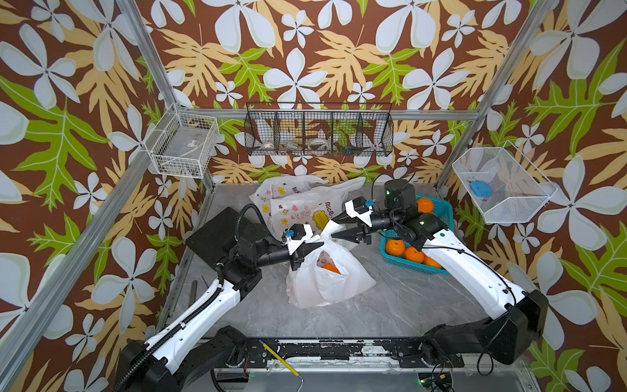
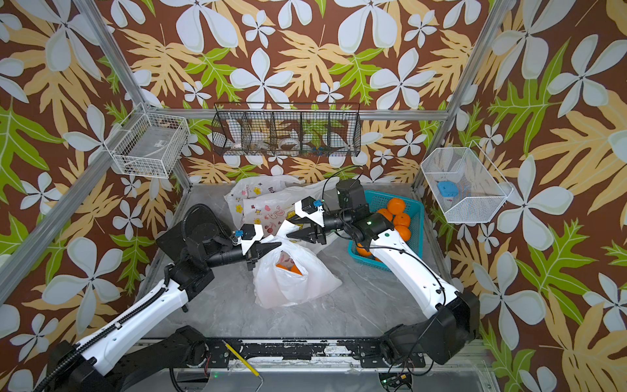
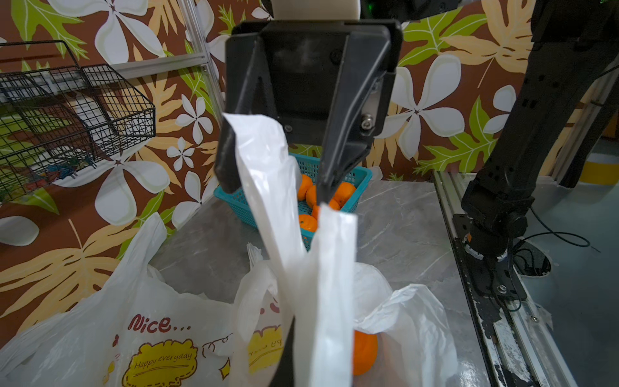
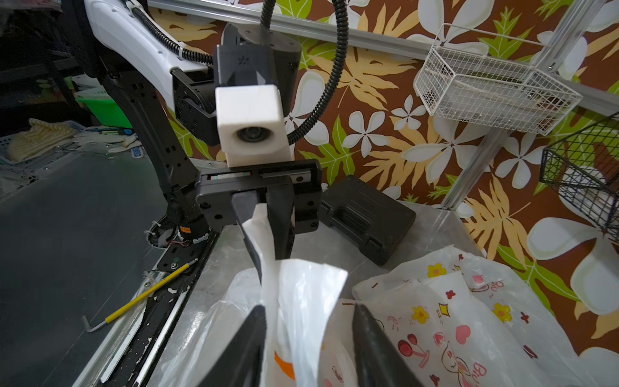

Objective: Place the oranges into plastic bags & tie knots
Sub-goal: Tie the plastic bag at the center of the board.

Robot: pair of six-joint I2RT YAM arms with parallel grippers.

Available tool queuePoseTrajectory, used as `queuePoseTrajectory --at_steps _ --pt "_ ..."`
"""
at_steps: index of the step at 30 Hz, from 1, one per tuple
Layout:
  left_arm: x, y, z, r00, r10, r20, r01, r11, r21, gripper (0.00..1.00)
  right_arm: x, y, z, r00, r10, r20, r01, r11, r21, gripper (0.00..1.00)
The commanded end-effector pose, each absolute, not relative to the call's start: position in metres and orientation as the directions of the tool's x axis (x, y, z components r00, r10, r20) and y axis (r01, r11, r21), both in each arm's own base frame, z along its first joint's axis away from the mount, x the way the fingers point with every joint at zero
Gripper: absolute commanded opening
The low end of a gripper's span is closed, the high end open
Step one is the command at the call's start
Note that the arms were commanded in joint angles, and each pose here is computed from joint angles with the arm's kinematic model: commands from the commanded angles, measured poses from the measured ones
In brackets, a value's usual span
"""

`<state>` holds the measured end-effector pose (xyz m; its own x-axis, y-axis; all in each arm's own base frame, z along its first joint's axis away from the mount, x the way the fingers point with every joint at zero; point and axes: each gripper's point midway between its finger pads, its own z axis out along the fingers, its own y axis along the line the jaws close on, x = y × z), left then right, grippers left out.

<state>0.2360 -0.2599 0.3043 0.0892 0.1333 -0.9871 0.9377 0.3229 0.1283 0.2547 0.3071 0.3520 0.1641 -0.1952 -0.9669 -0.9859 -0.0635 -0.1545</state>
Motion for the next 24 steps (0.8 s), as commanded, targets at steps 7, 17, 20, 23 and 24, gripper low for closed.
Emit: queuePoseTrajectory --at_steps 7,17,20,23,24 --pt "0.240 -0.259 0.302 0.090 0.136 -0.987 0.930 0.343 0.132 0.11 0.242 0.302 0.367 0.195 -0.180 -0.964 -0.980 -0.080 -0.183 0.00" --pt "0.246 -0.257 0.298 0.082 0.148 -0.986 0.918 0.374 0.133 0.00 0.234 0.291 0.362 0.213 -0.217 -0.953 -0.977 -0.031 -0.212 0.00" --pt "0.251 -0.252 0.299 0.092 0.152 -0.984 0.899 0.412 0.148 0.00 0.228 0.282 0.352 0.212 -0.254 -0.944 -0.976 0.003 -0.220 0.00" --pt "0.258 -0.246 0.303 0.107 0.151 -0.983 0.868 0.468 0.166 0.00 0.216 0.274 0.336 0.188 -0.276 -0.942 -0.980 0.013 -0.199 0.00" --pt "0.260 -0.244 0.305 0.116 0.149 -0.982 0.858 0.483 0.174 0.00 0.210 0.272 0.330 0.176 -0.273 -0.946 -0.983 0.000 -0.183 0.00"
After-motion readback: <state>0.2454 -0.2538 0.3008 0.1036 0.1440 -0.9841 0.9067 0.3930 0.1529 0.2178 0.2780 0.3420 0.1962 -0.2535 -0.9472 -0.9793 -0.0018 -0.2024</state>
